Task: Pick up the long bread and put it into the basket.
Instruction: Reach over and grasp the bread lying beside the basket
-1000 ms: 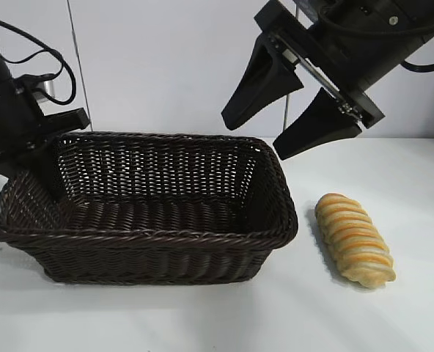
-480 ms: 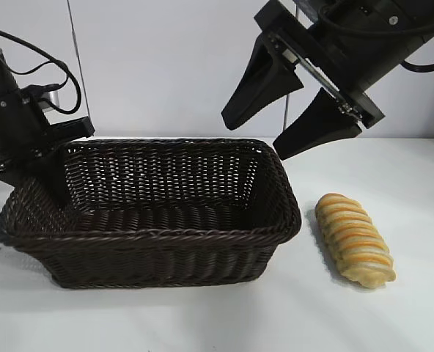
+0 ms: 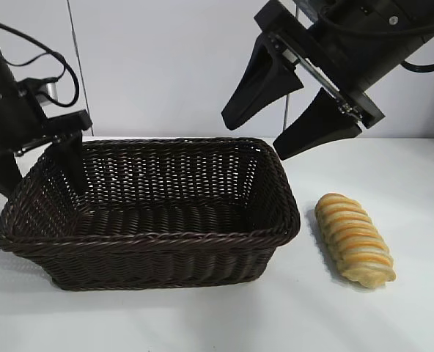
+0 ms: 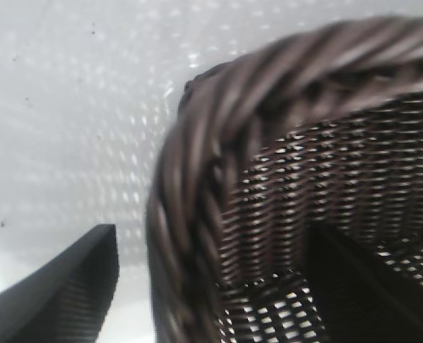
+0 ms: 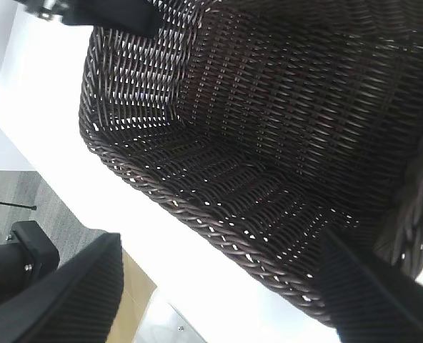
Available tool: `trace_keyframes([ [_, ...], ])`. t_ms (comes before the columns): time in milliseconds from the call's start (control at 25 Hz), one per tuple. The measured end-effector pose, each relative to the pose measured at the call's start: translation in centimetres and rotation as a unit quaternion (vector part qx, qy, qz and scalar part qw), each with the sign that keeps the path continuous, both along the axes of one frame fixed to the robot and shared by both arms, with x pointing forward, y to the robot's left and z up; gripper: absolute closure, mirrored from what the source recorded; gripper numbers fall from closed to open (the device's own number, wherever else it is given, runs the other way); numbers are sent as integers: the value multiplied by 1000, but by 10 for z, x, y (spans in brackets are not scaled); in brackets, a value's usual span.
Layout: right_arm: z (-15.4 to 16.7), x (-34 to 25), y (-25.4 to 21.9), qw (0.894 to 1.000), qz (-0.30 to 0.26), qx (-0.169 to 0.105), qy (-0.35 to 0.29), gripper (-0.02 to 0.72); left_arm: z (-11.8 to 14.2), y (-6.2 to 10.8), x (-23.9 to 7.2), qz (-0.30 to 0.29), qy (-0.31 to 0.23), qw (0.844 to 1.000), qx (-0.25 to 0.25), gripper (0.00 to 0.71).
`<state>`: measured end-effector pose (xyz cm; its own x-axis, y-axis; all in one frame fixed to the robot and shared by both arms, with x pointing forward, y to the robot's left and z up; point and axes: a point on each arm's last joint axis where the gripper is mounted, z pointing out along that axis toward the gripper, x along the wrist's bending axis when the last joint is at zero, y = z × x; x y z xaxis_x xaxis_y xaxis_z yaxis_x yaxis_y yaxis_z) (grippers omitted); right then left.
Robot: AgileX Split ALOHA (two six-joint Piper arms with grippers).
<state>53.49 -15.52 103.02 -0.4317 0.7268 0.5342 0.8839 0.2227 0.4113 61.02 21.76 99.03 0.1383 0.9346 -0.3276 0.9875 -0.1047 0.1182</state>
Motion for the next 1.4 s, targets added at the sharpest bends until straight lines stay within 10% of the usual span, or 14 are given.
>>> trace_keyframes([
  [560, 0, 0, 0, 1000, 0, 0, 0, 155, 79, 0, -34, -5, -80, 996, -41, 171],
  [1400, 0, 0, 0, 1000, -5, 1, 6, 155, 26, -8, -47, 50, -59, 991, -112, 171],
])
